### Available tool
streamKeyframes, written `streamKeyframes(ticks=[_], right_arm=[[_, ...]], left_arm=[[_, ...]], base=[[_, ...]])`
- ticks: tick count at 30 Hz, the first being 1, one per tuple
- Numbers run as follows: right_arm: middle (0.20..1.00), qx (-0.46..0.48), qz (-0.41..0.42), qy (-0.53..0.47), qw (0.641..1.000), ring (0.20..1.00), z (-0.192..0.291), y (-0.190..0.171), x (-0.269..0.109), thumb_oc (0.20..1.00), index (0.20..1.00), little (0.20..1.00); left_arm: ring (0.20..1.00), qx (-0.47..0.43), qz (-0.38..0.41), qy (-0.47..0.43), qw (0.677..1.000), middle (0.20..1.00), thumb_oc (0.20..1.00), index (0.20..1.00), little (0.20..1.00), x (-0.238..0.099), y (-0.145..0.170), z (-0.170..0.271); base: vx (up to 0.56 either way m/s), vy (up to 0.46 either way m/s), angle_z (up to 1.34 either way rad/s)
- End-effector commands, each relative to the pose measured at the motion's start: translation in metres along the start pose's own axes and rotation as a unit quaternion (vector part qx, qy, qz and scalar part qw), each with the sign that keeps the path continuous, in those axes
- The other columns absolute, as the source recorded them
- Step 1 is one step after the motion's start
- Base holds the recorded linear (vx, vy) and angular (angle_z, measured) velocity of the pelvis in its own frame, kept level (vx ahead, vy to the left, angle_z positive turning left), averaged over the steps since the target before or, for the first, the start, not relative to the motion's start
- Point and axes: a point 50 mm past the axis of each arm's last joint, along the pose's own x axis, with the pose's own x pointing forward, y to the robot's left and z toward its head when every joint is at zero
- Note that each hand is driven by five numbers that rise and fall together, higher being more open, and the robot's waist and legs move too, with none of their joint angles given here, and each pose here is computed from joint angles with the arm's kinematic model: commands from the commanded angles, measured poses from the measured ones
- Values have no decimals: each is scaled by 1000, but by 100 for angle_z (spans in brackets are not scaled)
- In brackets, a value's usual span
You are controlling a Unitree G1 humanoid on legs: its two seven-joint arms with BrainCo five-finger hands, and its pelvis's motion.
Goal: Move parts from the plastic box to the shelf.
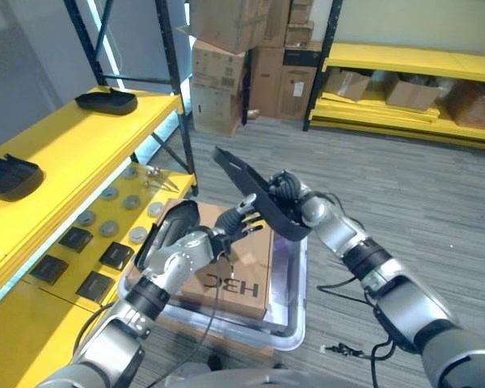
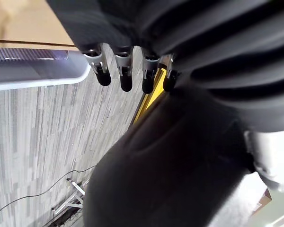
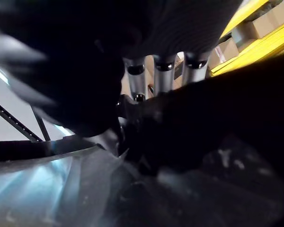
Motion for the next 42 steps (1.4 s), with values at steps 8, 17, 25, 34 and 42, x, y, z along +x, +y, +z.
streamKeyframes(ticks=[8,17,25,34,42], right_arm=[[200,-5,-63,-79,995,200,59,-30,15,200,200,200],[200,82,-41,15,996,200,9,7,5,200,200,200],[200,141,-131,147,970,200,-79,-3,-21,200,200,200],[200,167,-220,193,941,200,-89,-23,-16,200,200,200],[200,76,-246,241,936,200,-89,-20,-11,200,200,200]], left_arm=[[1000,100,22,-49,994,1000,1000,1000,1000,14,-8,27],[1000,51,42,-96,993,1000,1000,1000,1000,-3,8,26],[1000,63,122,-106,985,1000,1000,1000,1000,-66,68,5],[1000,54,122,-152,979,1000,1000,1000,1000,-97,85,16],[1000,59,96,-179,977,1000,1000,1000,1000,-92,78,21]], base=[[0,0,0],[50,32,0],[14,107,20],[-105,24,26],[-170,-5,11]])
